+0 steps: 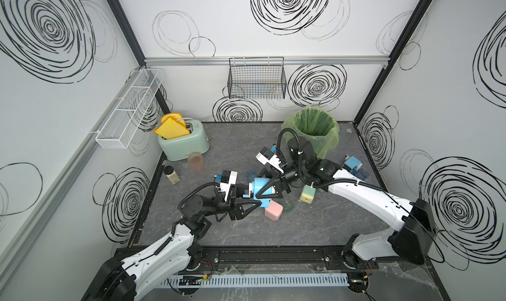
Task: Take out the pencil sharpener tray and clean the shavings
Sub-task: Place the pencil sharpener at the center of the board.
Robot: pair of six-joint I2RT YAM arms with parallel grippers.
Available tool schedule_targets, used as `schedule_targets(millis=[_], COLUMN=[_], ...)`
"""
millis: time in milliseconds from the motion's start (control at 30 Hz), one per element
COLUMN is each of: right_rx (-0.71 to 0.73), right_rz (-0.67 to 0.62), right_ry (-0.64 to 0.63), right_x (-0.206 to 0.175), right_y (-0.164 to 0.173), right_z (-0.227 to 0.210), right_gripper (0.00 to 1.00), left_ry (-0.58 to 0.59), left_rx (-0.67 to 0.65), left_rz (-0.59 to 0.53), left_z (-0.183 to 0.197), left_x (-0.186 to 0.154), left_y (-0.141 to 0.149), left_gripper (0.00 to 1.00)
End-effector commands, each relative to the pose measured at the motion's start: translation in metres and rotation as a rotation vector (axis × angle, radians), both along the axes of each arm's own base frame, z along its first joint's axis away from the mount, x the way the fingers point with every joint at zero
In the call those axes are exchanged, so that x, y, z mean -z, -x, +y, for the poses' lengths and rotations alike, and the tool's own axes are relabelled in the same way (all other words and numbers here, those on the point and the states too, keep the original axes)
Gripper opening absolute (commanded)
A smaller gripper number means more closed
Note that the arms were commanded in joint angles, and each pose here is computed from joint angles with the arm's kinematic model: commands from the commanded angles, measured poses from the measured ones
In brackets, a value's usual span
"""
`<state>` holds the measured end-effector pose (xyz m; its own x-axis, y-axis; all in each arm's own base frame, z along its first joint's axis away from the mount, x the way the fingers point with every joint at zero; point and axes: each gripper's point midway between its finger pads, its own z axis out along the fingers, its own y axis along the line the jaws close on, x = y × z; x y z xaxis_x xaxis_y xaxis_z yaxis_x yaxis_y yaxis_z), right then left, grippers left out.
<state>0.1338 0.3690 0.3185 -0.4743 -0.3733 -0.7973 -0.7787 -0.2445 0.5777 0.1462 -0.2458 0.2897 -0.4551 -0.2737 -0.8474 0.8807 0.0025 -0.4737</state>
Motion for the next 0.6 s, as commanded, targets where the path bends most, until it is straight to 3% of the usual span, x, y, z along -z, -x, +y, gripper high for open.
schedule_targets(millis=[0,267,400,500,567], right_rx=[-0.020,0.040,0.055,0.093,0.134], right_rz=[-0.020,-0.023,-0.030,-0.037,-0.056], right_ry=[0.010,0.001,-0.020,-0.012,-0.003], right_x=[0.001,-0.003,-0.009,-0.006,-0.002], right_y=[0.004,-0.016,-0.021,-0.032,-0.042], right_z=[-0.001,-0.012,-0.016,-0.015,-0.013], right_gripper=[0.58,0.35,0.33,0.29,0.24], left_ry=[0.063,0.055,0.038,0.013,-0.002], left_rx=[0.014,-0.008,-0.046,-0.155,-0.249], left_rz=[-0.129,-0.124,-0.102,-0.059,-0.022], left_z=[0.003,0.004,0.004,0.011,0.021], left_x=[-0.031,-0.029,-0.026,-0.020,-0.015], left_y=[0.011,0.008,0.000,-0.019,-0.036], left_gripper=[0.40,0.43,0.64,0.95,0.97])
